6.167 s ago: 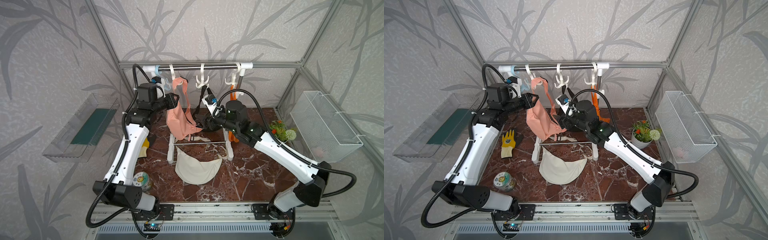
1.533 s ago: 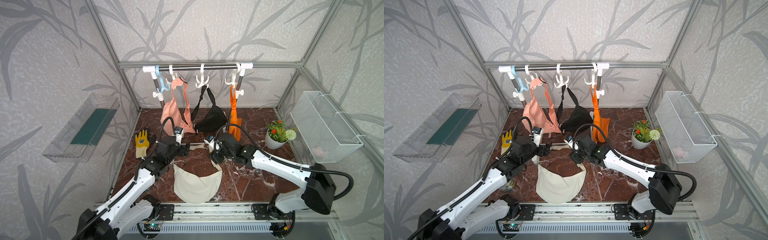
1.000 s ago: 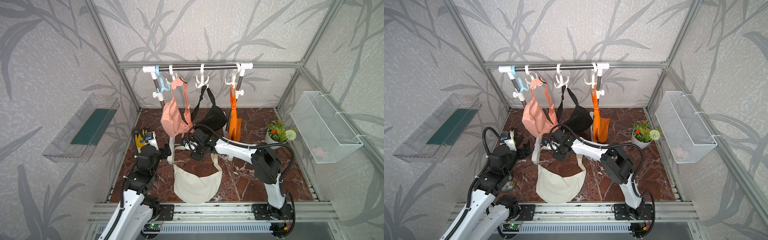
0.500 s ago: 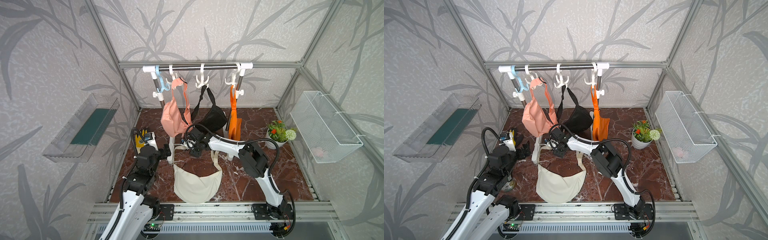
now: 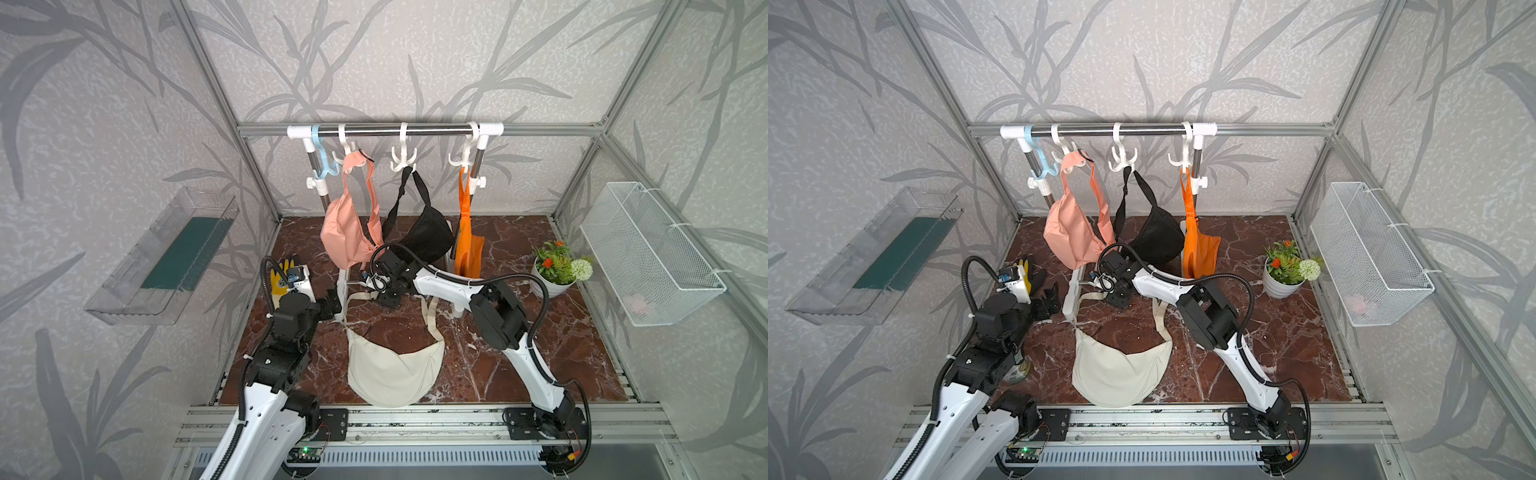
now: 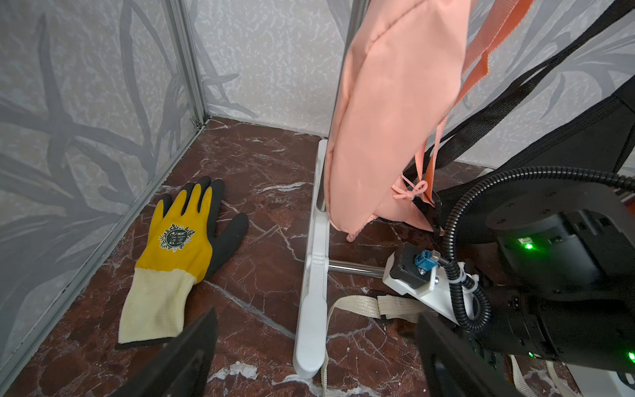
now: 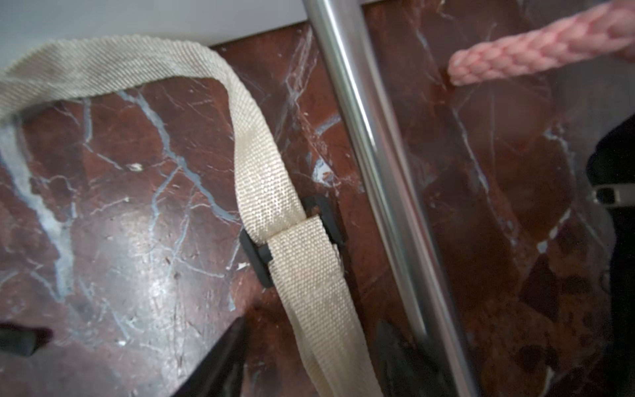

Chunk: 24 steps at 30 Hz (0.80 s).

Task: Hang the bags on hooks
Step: Pick up the bag from the bag.

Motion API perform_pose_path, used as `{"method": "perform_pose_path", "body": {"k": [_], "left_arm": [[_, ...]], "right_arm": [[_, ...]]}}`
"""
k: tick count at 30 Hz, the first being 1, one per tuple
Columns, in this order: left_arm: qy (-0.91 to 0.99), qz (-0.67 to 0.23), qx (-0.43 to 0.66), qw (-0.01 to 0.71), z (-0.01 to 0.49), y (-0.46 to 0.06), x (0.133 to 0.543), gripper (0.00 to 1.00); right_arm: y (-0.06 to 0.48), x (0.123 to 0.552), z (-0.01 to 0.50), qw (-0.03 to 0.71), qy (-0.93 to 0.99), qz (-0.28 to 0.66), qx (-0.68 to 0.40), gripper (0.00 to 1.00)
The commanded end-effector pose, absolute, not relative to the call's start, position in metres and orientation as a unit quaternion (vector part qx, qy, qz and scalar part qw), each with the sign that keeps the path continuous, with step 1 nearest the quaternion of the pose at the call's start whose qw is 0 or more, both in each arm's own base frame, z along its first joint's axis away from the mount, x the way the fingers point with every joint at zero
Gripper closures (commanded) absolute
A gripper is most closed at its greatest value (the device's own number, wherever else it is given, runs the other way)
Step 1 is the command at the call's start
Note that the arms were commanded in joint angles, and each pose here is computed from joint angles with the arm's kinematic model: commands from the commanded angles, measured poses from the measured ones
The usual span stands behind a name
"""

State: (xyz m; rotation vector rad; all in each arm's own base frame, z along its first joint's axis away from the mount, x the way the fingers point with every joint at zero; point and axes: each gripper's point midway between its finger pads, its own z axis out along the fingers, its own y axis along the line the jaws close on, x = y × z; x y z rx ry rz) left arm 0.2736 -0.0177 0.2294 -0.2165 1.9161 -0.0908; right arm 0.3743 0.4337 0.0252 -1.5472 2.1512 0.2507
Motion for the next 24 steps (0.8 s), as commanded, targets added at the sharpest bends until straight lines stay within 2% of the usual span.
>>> {"method": "perform_pose_path", "body": {"k": [1, 7, 11, 16, 20, 24], "left_arm": [[0.814, -0.047, -0.097, 0.571, 0.233, -0.018, 0.272, 0.08], [0.823, -0.067, -0.054, 0.561, 0.230, -0.033, 0.273, 0.08], [0.844, -0.098, 0.014, 0.527, 0.214, -0.057, 0.275, 0.09], [0.864, -0.155, 0.114, 0.465, 0.186, -0.096, 0.273, 0.11], [0.884, -0.141, 0.145, 0.421, 0.162, -0.105, 0.275, 0.12], [0.885, -0.106, 0.179, 0.418, 0.152, -0.115, 0.279, 0.10]], "right_arm": [[0.428, 0.373, 0.014, 0.218, 0.793, 0.098, -0.560, 0.69], [0.420, 0.359, 0.023, 0.214, 0.795, 0.116, -0.556, 0.98], [0.414, 0.350, 0.043, 0.228, 0.795, 0.127, -0.548, 1.00], [0.409, 0.342, 0.091, 0.273, 0.785, 0.136, -0.540, 1.00], [0.405, 0.336, 0.134, 0.315, 0.776, 0.140, -0.529, 1.00], [0.405, 0.324, 0.174, 0.351, 0.756, 0.146, -0.533, 1.00]]}}
